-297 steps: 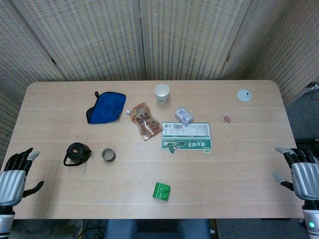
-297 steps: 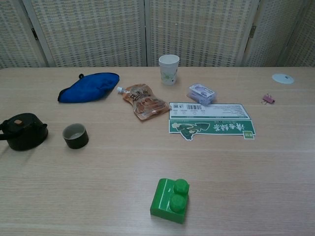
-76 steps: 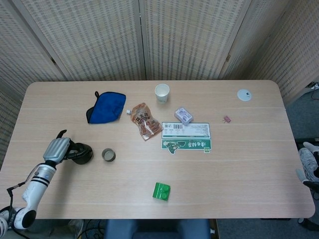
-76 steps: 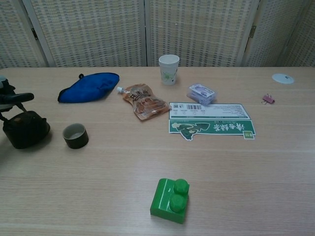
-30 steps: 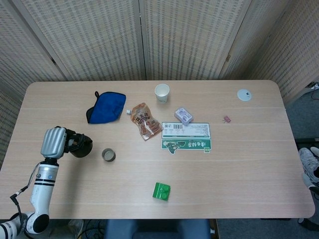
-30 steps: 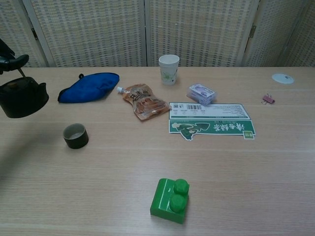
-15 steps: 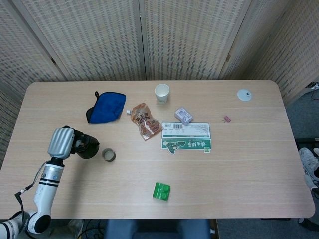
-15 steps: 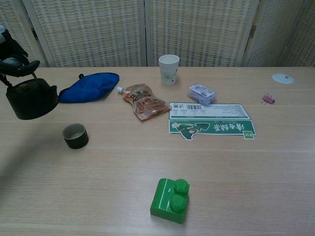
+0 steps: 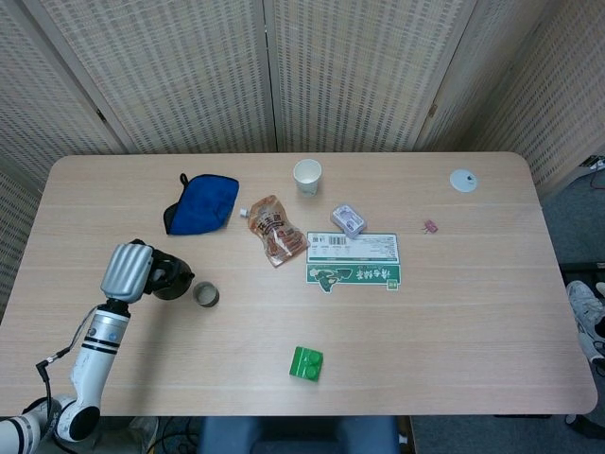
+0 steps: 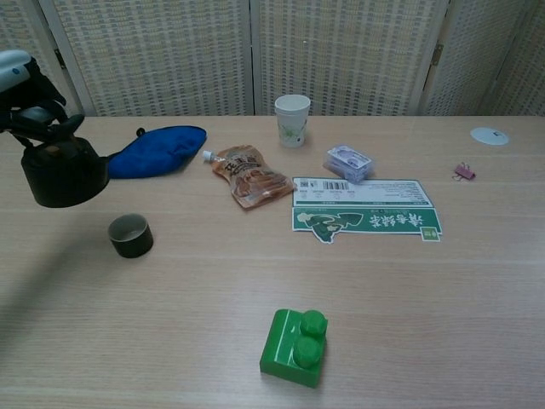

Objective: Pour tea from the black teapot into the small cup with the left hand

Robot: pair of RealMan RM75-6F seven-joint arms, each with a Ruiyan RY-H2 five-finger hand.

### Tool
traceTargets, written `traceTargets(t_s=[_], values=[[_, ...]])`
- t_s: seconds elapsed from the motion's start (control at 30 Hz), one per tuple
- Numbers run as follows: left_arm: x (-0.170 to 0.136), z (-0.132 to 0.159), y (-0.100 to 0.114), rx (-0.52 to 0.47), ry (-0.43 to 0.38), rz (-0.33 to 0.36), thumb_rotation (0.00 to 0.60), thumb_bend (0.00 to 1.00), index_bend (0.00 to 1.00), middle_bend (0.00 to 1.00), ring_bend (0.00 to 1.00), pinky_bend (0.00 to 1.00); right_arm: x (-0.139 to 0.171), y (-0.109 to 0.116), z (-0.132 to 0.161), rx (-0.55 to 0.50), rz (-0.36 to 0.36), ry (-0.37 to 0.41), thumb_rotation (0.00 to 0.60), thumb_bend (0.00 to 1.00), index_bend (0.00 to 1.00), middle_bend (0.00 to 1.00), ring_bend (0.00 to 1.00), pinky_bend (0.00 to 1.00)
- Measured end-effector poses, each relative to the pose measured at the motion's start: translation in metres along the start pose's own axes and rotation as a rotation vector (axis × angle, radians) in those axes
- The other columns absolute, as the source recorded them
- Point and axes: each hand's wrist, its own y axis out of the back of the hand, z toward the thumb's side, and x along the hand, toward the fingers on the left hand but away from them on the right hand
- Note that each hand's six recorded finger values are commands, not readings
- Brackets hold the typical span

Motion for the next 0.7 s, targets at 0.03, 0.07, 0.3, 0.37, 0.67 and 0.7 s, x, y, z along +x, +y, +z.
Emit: traceTargets(t_s=[0.03, 0.07, 0.3, 0.37, 0.67, 0.7], values=[[0.000, 0.001, -0.001, 0.004, -0.005, -0.002, 0.489, 0.45, 1.00, 1.00, 0.98, 0.50, 0.000, 0.000, 0.000, 0.000, 0.000, 0.000, 0.600, 0.19, 0.26, 0.32, 0.24, 0.16], [0.000, 0.002, -0.002, 0.010, -0.012, -0.005, 0.492, 0.45, 1.00, 1.00, 0.98, 0.50, 0.000, 0.000, 0.000, 0.001, 0.001, 0.000, 0.600, 0.19, 0.26, 0.32, 0.24, 0.16], [-0.001, 0.014, -0.011, 0.082, -0.081, -0.012, 0.502, 0.45, 1.00, 1.00, 0.98, 0.50, 0.001, 0.001, 0.000, 0.003, -0.003, -0.001, 0.600, 0.19, 0.26, 0.32, 0.24, 0.16], [-0.001, 0.016, -0.014, 0.111, -0.105, -0.011, 0.502, 0.45, 1.00, 1.00, 0.98, 0.50, 0.001, 0.002, 0.000, 0.004, -0.003, -0.002, 0.600, 0.19, 0.26, 0.32, 0.24, 0.16], [0.000, 0.020, -0.024, 0.198, -0.167, -0.014, 0.502, 0.45, 1.00, 1.00, 0.98, 0.50, 0.002, 0.002, 0.000, 0.007, -0.002, -0.006, 0.600, 0.19, 0.26, 0.32, 0.24, 0.16], [0.000, 0.020, -0.025, 0.204, -0.169, -0.015, 0.503, 0.45, 1.00, 1.00, 0.98, 0.50, 0.002, 0.002, 0.000, 0.007, -0.002, -0.006, 0.600, 0.19, 0.26, 0.32, 0.24, 0.16]])
